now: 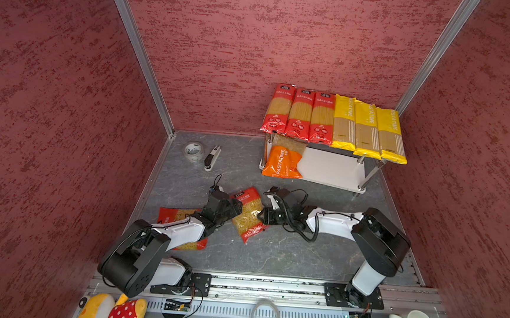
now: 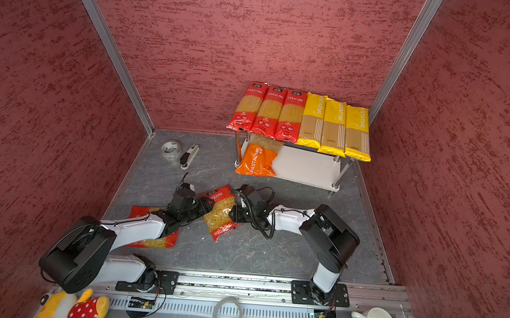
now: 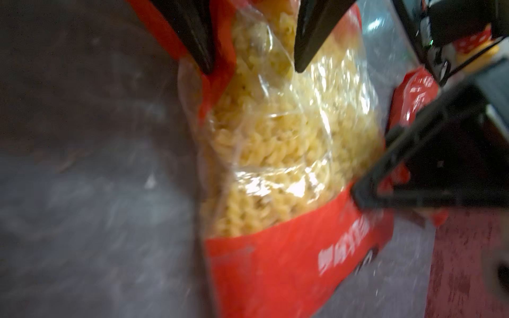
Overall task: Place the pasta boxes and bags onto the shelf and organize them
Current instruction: 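Lower both grippers onto the red fusilli bag's ends to grasp it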
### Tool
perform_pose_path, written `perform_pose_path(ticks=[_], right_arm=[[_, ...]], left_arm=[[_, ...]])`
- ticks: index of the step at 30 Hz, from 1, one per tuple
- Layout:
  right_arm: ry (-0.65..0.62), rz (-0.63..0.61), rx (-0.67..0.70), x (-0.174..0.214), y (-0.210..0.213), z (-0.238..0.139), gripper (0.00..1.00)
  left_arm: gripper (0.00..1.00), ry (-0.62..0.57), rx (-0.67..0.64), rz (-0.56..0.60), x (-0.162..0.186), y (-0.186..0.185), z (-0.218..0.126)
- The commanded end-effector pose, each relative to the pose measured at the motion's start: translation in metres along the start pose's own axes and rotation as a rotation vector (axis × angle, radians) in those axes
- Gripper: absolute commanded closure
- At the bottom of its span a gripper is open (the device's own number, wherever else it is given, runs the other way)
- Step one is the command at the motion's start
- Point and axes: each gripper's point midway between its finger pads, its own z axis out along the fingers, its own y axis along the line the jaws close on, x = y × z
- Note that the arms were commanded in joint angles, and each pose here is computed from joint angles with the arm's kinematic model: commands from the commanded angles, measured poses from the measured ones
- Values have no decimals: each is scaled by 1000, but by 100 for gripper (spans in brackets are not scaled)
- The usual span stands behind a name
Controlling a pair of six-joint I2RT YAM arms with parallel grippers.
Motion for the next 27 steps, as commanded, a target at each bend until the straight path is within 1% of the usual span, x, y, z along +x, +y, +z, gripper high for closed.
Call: perform_pose_path(ticks=[1, 4, 7, 10, 11, 13, 16, 19, 21, 23, 27], right_arm=[[85, 55, -17, 28, 4, -11, 49], [27, 63, 8, 10, -2, -22, 46], [-16, 145, -6, -6, -11, -32, 44], [-57, 260, -37, -16, -19, -38, 41], [-68, 300, -44, -18, -23, -39, 38], [-96, 334, -53, -23, -24, -41, 35], [-116, 332, -52, -30, -23, -39, 34], [-118, 321, -66, -37, -19, -33, 34], [-126, 311, -78, -42, -16, -29, 34], [-124, 300, -86, -45, -14, -23, 34], [-79, 269, -111, -43, -1, -9, 38]], left_arm=[[26, 38, 154, 92, -9, -43, 2], [26, 48, 155, 84, -9, -44, -2], [25, 45, 104, 85, -12, -30, -13], [23, 32, 50, 97, -13, -14, -31], [22, 31, 42, 97, -12, -10, -36], [21, 37, 27, 90, -8, -2, -44], [21, 45, 35, 71, 1, 3, -52], [21, 50, 59, 43, 8, 5, -51], [22, 61, 64, 36, 15, 5, -47], [23, 76, 71, 54, 22, 0, -40], [27, 106, 108, 73, 35, -14, -25]])
